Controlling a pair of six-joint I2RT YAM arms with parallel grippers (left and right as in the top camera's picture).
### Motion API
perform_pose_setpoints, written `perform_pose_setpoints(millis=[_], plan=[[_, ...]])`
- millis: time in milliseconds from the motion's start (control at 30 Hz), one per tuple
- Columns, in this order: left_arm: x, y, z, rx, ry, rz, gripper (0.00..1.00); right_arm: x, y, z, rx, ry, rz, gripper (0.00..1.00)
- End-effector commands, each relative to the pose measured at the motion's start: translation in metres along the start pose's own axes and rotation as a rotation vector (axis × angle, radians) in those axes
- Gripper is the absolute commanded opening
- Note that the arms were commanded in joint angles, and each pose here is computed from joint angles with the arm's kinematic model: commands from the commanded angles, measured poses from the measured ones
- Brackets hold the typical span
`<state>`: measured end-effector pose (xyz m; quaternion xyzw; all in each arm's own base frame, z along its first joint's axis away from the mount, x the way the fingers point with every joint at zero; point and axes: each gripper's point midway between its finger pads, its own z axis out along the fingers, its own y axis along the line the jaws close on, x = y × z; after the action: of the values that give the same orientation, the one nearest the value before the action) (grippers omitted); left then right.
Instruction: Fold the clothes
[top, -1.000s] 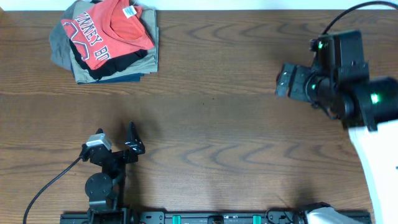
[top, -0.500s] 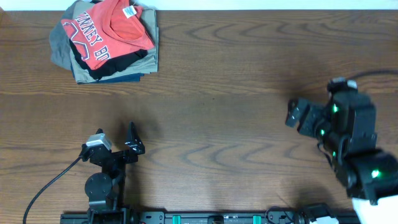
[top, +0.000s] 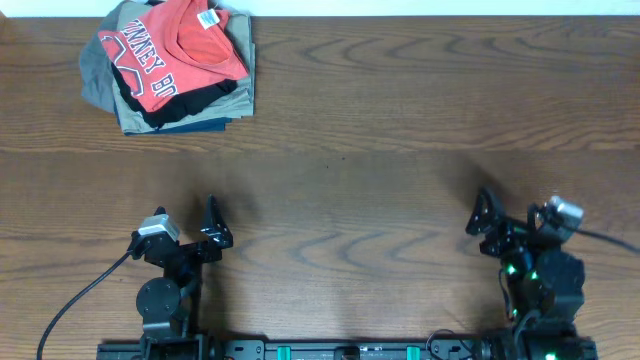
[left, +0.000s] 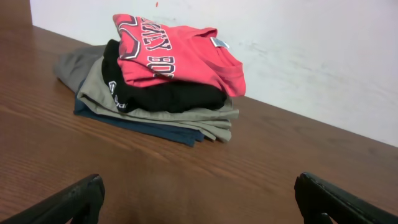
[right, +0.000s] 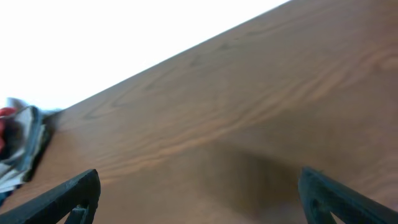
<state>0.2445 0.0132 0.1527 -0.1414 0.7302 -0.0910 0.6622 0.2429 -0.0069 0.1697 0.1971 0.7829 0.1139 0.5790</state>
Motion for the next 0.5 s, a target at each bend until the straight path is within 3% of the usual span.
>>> perform_pose_setpoints(millis=[0, 200, 467], plan=[[0.014, 0.008, 0.001, -0.03, 0.038, 0.01, 0.98, 0.01, -0.011, -0.002, 0.008, -0.023, 0.007, 0.99], [0.014, 0.008, 0.001, -0.03, 0.038, 0.01, 0.98, 0.008, -0.021, -0.005, 0.02, -0.09, -0.006, 0.99], [0.014, 0.008, 0.001, -0.03, 0.038, 0.01, 0.98, 0.009, 0.006, 0.0, -0.145, -0.174, -0.319, 0.99]])
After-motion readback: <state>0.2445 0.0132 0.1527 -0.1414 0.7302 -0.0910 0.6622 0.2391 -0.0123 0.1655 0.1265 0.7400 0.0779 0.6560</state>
